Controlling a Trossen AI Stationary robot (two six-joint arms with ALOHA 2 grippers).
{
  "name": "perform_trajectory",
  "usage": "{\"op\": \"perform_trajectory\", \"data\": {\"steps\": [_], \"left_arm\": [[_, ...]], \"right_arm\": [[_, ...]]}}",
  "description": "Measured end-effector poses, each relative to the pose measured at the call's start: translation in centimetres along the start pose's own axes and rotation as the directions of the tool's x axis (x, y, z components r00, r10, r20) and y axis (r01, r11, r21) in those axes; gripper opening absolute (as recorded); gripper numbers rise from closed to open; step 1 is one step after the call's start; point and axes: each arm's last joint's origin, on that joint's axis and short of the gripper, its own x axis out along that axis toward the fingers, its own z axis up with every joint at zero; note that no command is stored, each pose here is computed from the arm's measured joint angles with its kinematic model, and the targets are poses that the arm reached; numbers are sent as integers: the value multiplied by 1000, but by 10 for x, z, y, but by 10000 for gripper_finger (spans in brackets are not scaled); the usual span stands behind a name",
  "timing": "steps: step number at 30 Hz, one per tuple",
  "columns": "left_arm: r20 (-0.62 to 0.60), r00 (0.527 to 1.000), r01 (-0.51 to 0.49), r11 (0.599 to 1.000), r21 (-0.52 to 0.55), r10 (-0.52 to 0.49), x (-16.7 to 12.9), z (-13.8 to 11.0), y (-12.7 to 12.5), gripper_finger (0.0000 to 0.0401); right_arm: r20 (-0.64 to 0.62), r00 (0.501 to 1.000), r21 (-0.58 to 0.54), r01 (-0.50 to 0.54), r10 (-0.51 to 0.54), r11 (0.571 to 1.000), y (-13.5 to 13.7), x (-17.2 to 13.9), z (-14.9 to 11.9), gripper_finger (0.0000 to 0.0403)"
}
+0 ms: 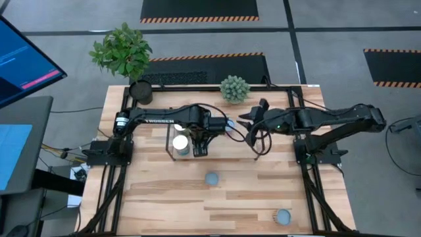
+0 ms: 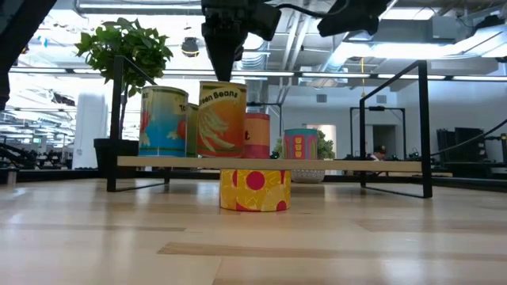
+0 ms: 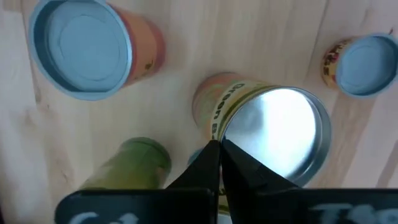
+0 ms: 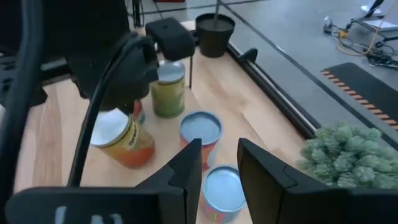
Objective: Pick and place cans onto a shelf
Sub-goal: Put the canned green peas on the shelf
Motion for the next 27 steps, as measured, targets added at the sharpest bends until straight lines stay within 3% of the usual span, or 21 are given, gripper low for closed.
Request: {"op": "perform_trajectory", "data": {"steps": [9,22,27], "left_arm": [[9,999,-40,999,-2,40,0,1,7,0],[7,999,-37,999,-2,37,1,1,10,0],[6,999,-39,999,-23,39,1,2,15,22]], "right_arm": [[34,999,11,24,-24,1000,-12,-8,5,127],[-8,999,-13,33,-33,999,-12,-4,1,127],[-24,999,-20,36,-36,999,-12,-3,-1,127]]}}
